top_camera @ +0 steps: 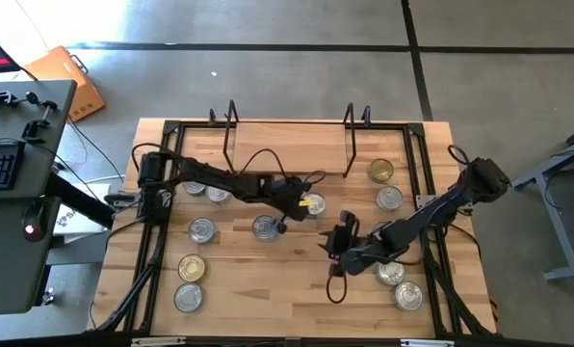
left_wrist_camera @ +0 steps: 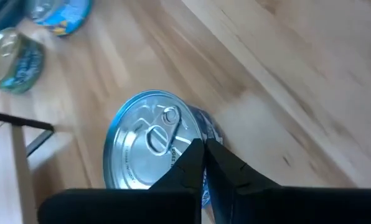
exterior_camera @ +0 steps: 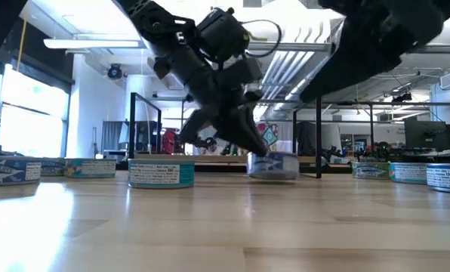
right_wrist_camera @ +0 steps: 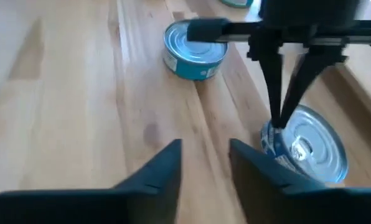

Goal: Stack canned seafood by type on shelf
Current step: Put the blue tuna can on the shelf

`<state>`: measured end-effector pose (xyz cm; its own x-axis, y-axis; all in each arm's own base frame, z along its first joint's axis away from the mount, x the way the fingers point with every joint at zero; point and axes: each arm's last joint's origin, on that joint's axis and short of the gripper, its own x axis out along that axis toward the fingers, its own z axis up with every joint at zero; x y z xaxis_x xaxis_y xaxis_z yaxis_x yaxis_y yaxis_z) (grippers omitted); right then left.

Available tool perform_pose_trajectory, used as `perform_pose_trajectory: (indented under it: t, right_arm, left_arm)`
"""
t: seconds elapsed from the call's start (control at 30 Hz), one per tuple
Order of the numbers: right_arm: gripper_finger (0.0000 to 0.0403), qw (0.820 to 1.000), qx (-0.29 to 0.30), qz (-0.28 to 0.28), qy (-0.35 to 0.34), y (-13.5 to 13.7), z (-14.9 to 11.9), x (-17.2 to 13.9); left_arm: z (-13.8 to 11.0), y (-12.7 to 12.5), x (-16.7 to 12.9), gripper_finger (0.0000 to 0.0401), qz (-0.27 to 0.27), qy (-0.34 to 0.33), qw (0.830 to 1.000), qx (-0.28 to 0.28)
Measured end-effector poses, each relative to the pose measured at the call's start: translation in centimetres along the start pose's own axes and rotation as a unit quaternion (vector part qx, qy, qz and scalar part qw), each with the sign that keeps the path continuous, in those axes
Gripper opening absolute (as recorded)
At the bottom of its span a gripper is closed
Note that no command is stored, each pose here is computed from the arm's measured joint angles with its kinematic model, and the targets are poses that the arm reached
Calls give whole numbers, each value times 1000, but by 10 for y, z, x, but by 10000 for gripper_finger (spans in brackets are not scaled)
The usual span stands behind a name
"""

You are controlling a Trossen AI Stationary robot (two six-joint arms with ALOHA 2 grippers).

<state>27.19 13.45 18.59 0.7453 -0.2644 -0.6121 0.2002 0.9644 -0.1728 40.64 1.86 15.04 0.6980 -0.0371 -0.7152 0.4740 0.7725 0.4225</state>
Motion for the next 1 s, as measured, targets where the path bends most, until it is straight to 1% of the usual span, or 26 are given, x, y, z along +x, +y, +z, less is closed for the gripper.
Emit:
perform_pose_trajectory:
  t: [0.17,0.27,0.37,0.43,0.5,0.57,0.63,0.7,0.77,0.87,1.0]
  right_arm:
    - [244,997,-70,-19,13,-13,0,10]
    - [283,990,-134,-29,25,-17,-1,18]
    - [296,975,-216,-37,48,-17,-9,32]
    - [298,964,-255,-50,59,-18,-13,42]
    - [298,954,-278,-91,68,-21,-17,52]
    - [298,947,-286,-129,75,-24,-21,59]
    - [297,946,-282,-137,81,-27,-22,64]
    - [288,950,-269,-131,86,-30,-23,68]
    - [265,956,-247,-133,83,-32,-22,71]
    - [208,962,-226,-133,77,-36,-19,73]
    - [116,966,-216,-118,80,-39,-19,76]
  left_arm:
    - [4,3,-4,1,9,-13,999,-46]
    - [5,5,-6,0,8,-21,997,-68]
    - [4,7,-6,0,-1,-32,996,-86]
    - [3,9,-7,0,-12,-39,994,-102]
    - [2,10,-7,0,-19,-46,992,-113]
    - [1,12,-8,0,-26,-53,991,-124]
    - [0,13,-8,0,-30,-57,989,-133]
    - [0,13,-8,0,-30,-56,989,-133]
    - [0,13,-8,0,-30,-57,989,-133]
    - [1,12,-8,0,-30,-57,989,-132]
    - [4,10,-8,0,-29,-56,989,-133]
